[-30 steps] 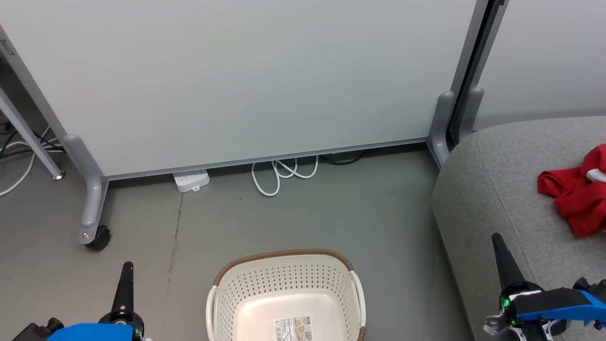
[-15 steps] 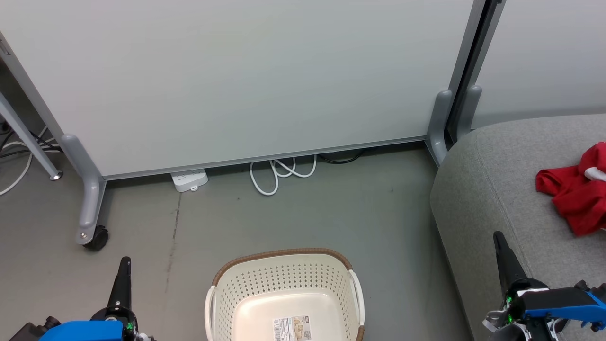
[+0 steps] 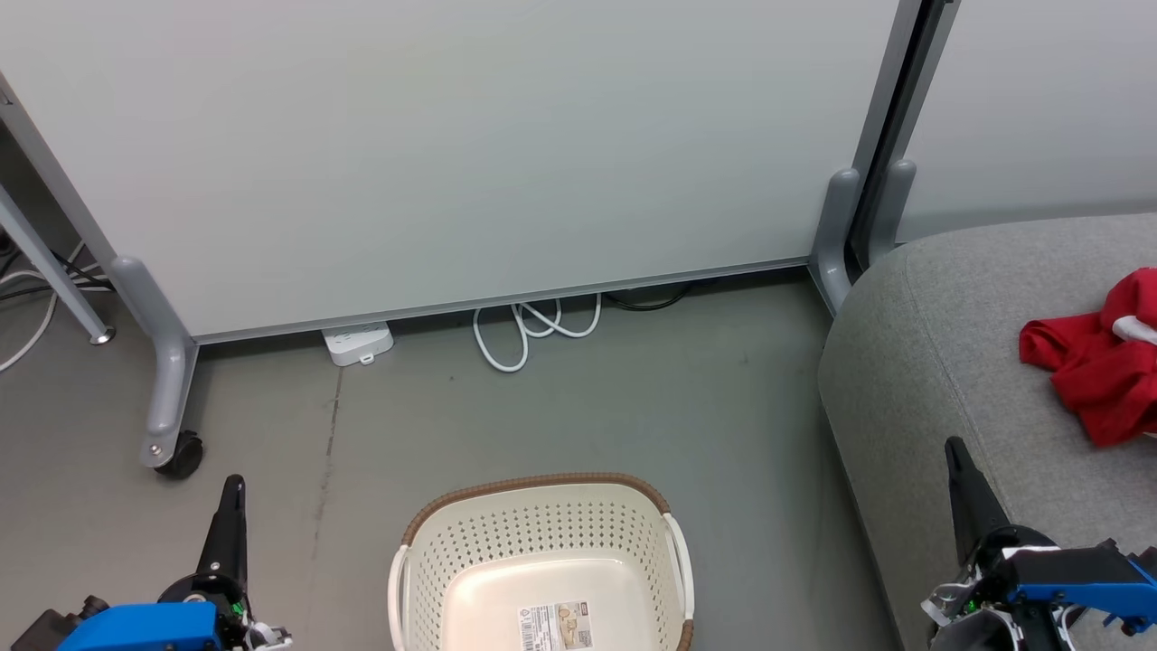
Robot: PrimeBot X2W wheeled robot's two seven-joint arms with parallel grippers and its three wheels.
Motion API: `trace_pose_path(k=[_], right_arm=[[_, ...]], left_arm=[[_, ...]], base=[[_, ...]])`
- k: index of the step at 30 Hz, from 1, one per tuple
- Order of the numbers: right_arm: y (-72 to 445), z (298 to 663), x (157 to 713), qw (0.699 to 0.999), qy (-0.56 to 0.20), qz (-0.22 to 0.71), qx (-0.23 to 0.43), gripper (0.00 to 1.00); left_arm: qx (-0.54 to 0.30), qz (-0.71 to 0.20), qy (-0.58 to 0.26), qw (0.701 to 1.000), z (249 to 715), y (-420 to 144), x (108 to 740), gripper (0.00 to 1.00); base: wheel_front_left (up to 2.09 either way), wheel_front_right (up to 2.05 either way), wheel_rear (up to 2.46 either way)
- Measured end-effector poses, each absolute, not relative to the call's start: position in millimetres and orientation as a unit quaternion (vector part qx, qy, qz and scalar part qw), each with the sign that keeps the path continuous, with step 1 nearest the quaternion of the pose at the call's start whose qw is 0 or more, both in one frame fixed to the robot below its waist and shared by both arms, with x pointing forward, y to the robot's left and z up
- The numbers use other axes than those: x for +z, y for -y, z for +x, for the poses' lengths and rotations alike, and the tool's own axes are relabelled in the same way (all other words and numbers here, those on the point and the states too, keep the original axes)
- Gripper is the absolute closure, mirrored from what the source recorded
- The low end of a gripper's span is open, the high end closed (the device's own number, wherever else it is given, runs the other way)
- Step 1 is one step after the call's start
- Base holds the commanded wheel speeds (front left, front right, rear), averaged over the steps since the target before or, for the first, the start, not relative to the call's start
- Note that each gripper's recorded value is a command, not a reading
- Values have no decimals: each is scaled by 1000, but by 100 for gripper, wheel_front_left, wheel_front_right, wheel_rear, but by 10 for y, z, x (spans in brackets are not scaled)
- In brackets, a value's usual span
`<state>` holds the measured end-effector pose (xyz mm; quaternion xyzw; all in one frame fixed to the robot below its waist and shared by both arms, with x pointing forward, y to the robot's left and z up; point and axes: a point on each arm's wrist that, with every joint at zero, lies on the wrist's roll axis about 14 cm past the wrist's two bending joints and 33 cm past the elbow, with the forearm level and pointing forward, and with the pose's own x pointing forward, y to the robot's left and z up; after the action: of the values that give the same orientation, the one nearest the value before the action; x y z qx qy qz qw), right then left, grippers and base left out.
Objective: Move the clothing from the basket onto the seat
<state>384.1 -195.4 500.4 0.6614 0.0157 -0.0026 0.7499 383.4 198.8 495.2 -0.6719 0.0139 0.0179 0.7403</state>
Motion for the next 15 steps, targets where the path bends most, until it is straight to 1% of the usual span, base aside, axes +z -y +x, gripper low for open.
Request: trace_pose_path(k=[15], right_arm=[[1989,3875,5041,710,-4,704,-3,100]], left_arm=[[6,-706,-7,708,3869,-1990,5022,100]], base=[[0,0,0]])
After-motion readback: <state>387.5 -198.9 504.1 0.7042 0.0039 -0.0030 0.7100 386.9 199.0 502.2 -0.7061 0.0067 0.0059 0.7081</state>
